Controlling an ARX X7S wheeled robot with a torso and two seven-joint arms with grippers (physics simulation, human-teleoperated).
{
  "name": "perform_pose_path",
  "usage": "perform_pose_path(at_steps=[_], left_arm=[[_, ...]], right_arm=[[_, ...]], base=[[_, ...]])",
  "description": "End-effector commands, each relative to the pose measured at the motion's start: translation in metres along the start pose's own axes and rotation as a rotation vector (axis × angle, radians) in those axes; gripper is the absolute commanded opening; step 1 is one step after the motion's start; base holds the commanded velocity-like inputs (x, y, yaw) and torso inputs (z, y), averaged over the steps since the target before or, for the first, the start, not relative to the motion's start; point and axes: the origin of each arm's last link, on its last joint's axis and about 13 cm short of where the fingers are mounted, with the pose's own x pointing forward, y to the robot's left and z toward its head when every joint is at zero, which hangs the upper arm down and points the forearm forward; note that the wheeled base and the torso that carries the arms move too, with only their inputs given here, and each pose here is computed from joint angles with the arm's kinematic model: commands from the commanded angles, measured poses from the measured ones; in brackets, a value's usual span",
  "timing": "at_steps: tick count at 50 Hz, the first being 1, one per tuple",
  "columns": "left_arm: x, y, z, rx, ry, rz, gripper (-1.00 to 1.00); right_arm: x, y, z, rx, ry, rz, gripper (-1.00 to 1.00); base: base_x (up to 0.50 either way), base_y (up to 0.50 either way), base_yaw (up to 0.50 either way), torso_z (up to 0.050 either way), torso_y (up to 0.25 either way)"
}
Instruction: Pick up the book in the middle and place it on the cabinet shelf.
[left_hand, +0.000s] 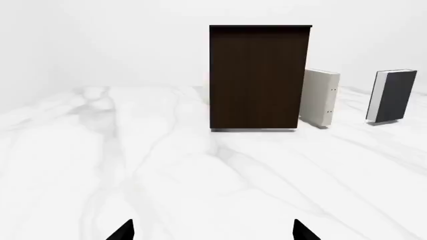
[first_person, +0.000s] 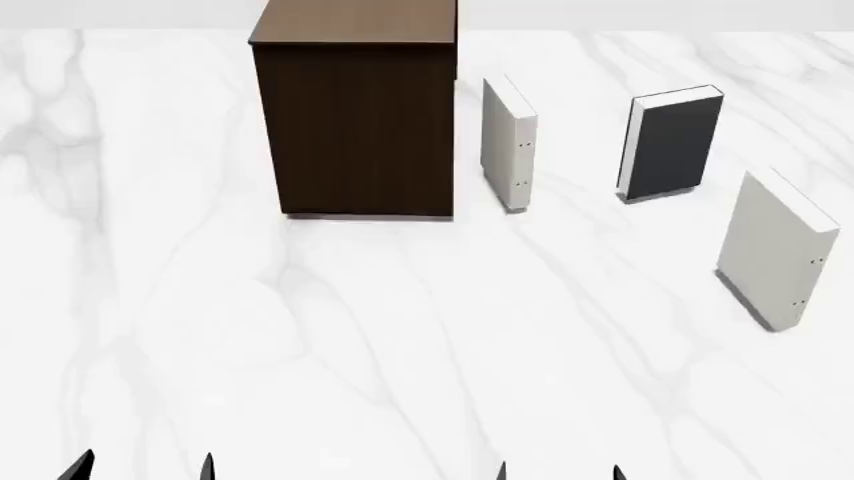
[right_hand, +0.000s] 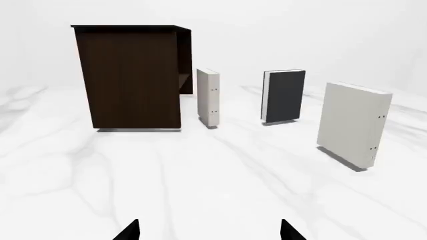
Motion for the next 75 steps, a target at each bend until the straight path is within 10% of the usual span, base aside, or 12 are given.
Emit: perform_pose_path(at_steps=[1, 41, 56, 75], left_arm=[[0.000, 0.000, 0.000, -0.001, 0.000, 0.001, 1.00], [0.000, 0.000, 0.000, -0.012, -0.010, 0.013, 1.00], [-0.030, 0.005, 0.088, 0.138, -0.900, 0.181, 1.00], [-0.038, 0.007, 0.106, 0.118, -1.010, 0.231, 1.00]], right_arm=[[0.000, 0.000, 0.001, -0.003, -0.004, 0.004, 1.00], [-0.001, 0.001, 0.001, -0.002, 0.002, 0.008, 1.00], [-0.025, -0.001, 0.085, 0.041, -0.863, -0.005, 1.00], [-0.036, 0.000, 0.106, 0.048, -1.003, -0.013, 1.00]], base=[[0.00, 0.00, 0.00, 0.000, 0.000], [0.00, 0.00, 0.00, 0.000, 0.000], [0.00, 0.00, 0.00, 0.000, 0.000], [0.16, 0.00, 0.00, 0.000, 0.000]])
